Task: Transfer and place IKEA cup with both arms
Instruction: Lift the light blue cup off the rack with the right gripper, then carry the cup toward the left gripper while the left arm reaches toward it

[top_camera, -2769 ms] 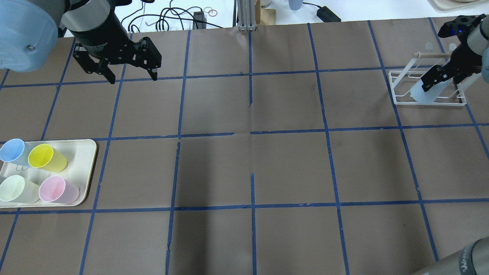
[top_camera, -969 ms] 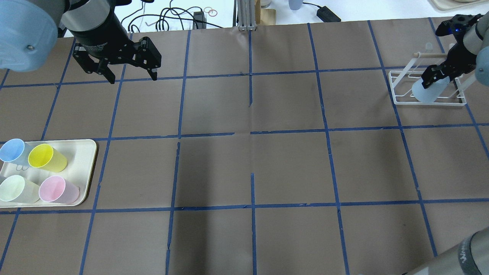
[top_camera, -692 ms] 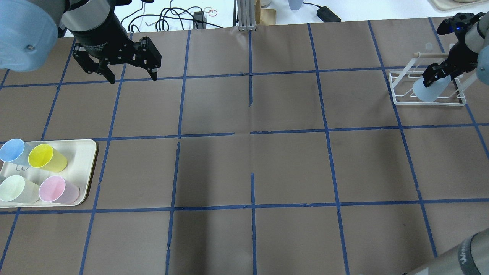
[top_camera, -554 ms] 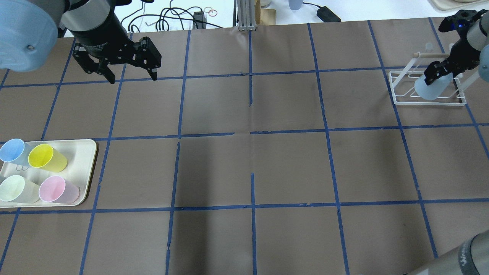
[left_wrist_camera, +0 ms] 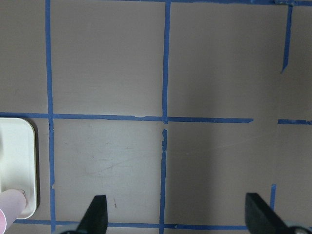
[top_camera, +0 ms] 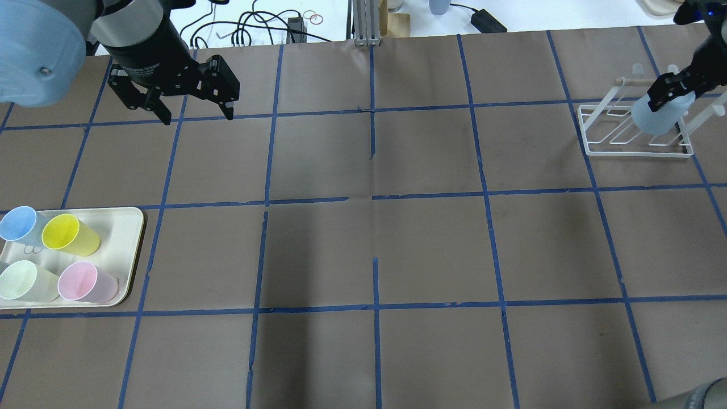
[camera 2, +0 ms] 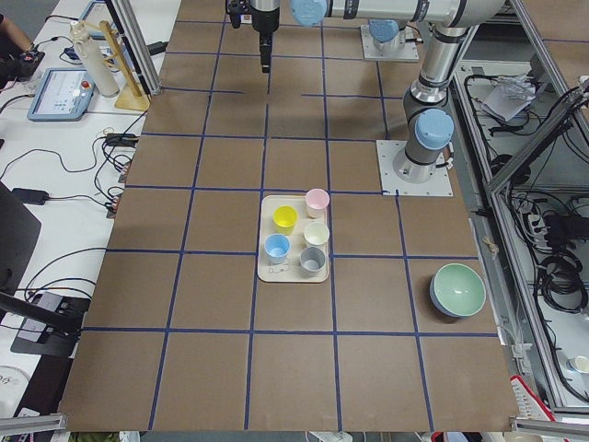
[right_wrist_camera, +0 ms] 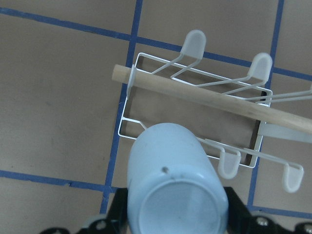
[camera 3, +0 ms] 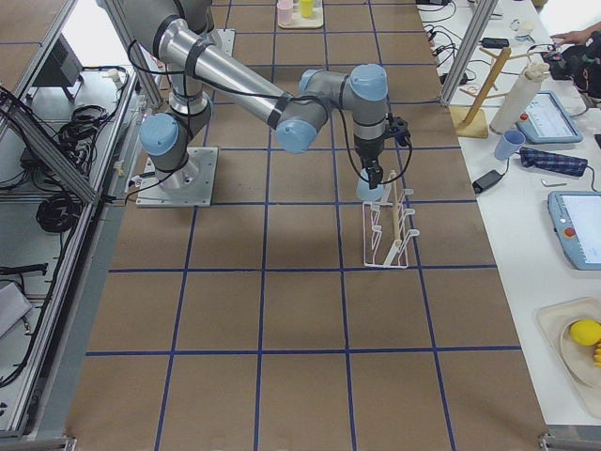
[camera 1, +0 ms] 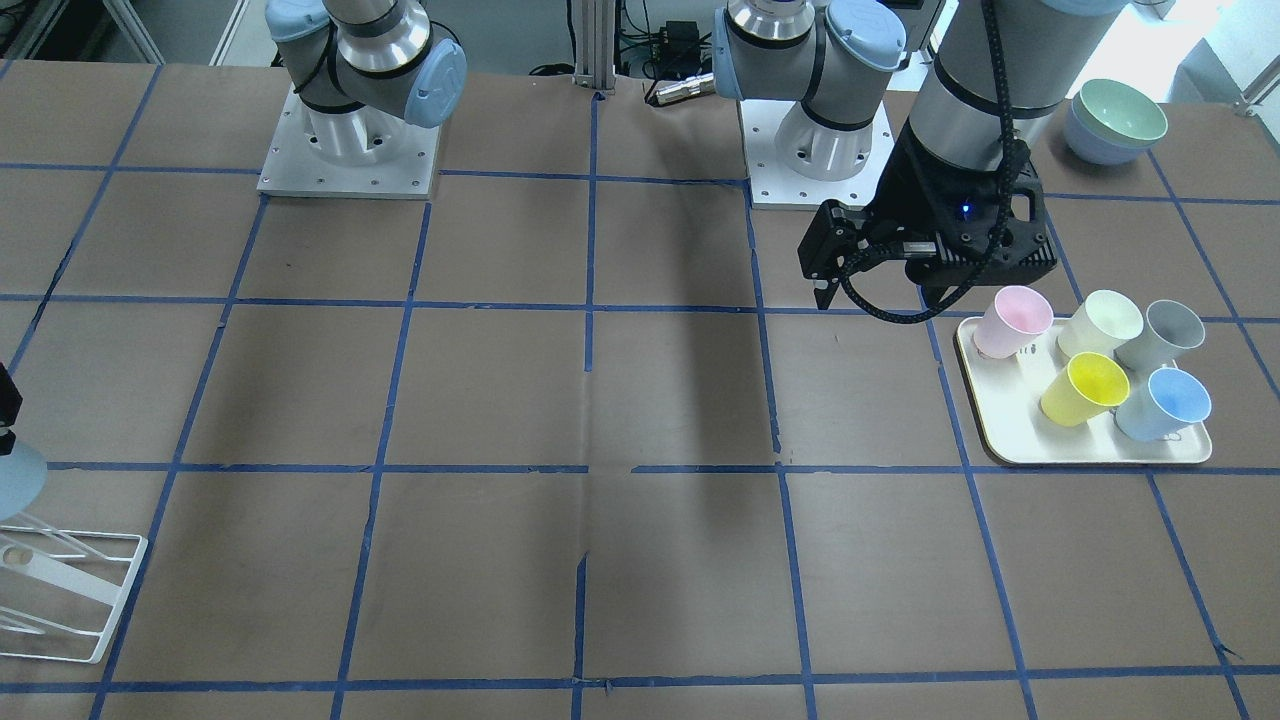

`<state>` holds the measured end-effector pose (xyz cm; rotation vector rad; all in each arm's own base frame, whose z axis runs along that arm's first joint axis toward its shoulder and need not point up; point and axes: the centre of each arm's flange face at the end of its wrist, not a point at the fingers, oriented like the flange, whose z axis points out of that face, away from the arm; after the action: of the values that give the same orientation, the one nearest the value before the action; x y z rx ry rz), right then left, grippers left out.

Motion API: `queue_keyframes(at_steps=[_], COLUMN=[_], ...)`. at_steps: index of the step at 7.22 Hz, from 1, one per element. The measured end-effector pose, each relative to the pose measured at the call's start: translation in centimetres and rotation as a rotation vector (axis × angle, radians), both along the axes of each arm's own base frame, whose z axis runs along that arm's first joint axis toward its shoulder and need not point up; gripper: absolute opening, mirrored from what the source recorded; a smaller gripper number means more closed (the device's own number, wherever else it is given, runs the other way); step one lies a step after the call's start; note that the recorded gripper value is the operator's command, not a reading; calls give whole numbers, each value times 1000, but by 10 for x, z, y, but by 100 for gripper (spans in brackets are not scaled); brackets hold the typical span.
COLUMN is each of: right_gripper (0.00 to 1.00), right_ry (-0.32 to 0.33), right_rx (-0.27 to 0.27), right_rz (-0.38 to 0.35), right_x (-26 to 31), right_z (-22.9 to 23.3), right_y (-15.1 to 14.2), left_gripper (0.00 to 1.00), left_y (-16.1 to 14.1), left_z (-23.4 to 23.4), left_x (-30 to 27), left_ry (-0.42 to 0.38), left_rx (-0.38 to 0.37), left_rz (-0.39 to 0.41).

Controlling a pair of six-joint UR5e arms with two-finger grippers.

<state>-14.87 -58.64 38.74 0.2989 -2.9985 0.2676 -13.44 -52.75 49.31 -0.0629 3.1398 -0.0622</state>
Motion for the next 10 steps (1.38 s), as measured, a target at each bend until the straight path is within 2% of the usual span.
queue_keyframes(at_steps=[2,3,5,6,8,10], right_gripper=[1,1,0,0,0,0], right_ry=[5,-41,-219,-349,-537,-761], right_rx=[-14,-2,15,16,32,81], right_rz=[7,27,90,110,101,105], right_x=[9,24,77,118,205,286], right_z=[26,36,59,75,97,102], right_y=[13,21,42,54,73,84], left_gripper=[100,100,100,100,100,100], left_y=[0,0,0,0,-1,-6], left_z=[-1,-1,-1,0,1,1], left_x=[0,1,1,1,2,24], left_ry=[0,-1,0,0,9,107], left_rx=[1,2,2,0,-1,2], left_rz=[-17,-36,-49,-50,-48,4])
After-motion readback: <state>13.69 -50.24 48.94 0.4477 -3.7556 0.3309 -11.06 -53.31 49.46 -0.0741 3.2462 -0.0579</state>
